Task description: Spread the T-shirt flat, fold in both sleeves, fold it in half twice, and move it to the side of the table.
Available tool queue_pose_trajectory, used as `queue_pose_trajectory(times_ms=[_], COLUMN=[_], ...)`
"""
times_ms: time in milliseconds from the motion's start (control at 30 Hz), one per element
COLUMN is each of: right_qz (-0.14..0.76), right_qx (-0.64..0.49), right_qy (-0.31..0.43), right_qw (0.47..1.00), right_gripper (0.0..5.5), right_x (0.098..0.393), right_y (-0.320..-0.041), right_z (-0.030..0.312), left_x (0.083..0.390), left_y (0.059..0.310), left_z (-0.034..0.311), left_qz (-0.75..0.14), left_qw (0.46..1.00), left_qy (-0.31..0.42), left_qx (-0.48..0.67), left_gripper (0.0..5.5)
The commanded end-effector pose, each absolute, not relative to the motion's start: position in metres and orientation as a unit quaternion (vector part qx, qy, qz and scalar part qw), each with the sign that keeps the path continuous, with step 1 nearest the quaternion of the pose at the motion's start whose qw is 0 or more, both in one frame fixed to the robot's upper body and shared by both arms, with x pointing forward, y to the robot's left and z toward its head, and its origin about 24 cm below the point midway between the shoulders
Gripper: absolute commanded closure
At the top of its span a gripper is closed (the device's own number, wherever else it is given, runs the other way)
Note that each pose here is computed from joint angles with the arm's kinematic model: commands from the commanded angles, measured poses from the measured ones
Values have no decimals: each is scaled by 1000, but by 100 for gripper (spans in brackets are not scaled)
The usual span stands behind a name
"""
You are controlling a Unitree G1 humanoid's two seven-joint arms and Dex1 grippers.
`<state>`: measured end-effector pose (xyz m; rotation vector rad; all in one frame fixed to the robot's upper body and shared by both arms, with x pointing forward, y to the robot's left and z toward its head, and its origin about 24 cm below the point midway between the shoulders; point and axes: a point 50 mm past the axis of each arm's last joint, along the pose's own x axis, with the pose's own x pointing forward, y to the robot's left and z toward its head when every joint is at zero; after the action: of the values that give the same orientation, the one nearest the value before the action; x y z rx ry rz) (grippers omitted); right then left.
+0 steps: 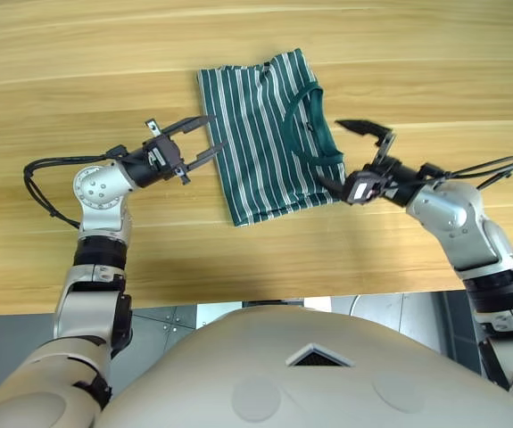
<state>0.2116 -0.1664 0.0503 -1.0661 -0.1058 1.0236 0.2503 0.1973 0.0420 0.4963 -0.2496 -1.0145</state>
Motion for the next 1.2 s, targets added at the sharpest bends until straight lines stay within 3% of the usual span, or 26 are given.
queue_pose_trajectory(times_ms=[33, 133, 467, 700, 933, 1100, 1200], right_qz=[503, 522, 607, 554, 579, 604, 601], right_qx=[-505, -513, -418, -411, -459, -460, -463], right_qy=[-9, 4, -109, -132, -55, -18, -6], right_qw=[701, 681, 667, 712, 672, 650, 651], right_gripper=[12, 12, 12, 12, 12, 12, 10], right_x=[202, 193, 153, 172, 157, 142, 140], right_y=[-172, -172, -140, -140, -172, -182, -188], right_z=[33, 25, 60, 74, 67, 62, 62], left_x=[253, 253, 252, 241, 181, 157, 152], left_y=[198, 200, 199, 199, 208, 208, 205], left_z=[43, 43, 42, 43, 43, 65, 67], left_qz=[-482, -482, -484, -509, -639, -675, -685], left_qw=[834, 833, 830, 816, 717, 692, 681], left_qy=[-108, -107, -105, -106, -48, -43, -37], left_qx=[247, 249, 255, 251, 276, 252, 256], left_gripper=[350, 350, 350, 350, 350, 350, 301])
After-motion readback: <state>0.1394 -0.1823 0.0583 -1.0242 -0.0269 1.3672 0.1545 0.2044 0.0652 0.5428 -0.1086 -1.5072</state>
